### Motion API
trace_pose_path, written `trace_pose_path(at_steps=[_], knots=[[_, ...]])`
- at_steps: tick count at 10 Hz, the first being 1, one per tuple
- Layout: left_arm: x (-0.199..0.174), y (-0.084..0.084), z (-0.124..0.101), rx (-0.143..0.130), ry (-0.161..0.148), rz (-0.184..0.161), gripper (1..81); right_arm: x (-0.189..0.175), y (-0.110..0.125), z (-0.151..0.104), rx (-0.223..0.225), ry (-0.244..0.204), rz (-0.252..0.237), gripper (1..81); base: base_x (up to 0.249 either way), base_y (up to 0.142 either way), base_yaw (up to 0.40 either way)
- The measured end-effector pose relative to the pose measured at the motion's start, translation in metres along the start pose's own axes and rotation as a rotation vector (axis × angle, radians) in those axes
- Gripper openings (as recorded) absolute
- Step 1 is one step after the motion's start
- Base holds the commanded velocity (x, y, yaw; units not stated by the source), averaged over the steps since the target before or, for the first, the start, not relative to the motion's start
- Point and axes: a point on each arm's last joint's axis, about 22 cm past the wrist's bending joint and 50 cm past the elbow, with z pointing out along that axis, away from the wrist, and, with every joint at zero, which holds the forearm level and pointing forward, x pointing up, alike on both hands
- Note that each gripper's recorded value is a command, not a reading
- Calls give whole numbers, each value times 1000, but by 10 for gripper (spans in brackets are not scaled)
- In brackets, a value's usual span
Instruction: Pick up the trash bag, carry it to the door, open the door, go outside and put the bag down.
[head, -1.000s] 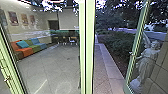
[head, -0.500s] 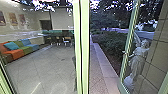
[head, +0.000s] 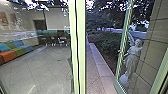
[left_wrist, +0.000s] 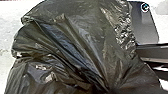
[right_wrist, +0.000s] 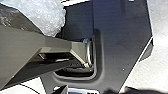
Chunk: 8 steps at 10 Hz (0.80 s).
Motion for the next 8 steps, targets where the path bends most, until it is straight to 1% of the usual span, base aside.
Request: trace_pose_path(at_steps=[4, 5, 6, 7, 8], knots=[[-1, 1, 0, -1, -2, 7, 10, 0, 0, 0, 1, 0, -3, 811, 0, 0, -115], [0, 0, 0, 0, 0, 9, 10, 0, 0, 0, 1, 0, -2, 811, 0, -72, 0], [-2, 1, 0, -1, -3, 10, 10, 1, 0, 0, 0, 6, -3, 811, 0, 0, 0], [3, 0, 0, 0, 4, 14, 10, -1, -1, 0, 1, 5, 0, 811, 0, 0, 0], [4, 0, 0, 0, 4, 24, 10, -2, 1, 0, -1, 5, -2, 811, 0, 0, 0]])
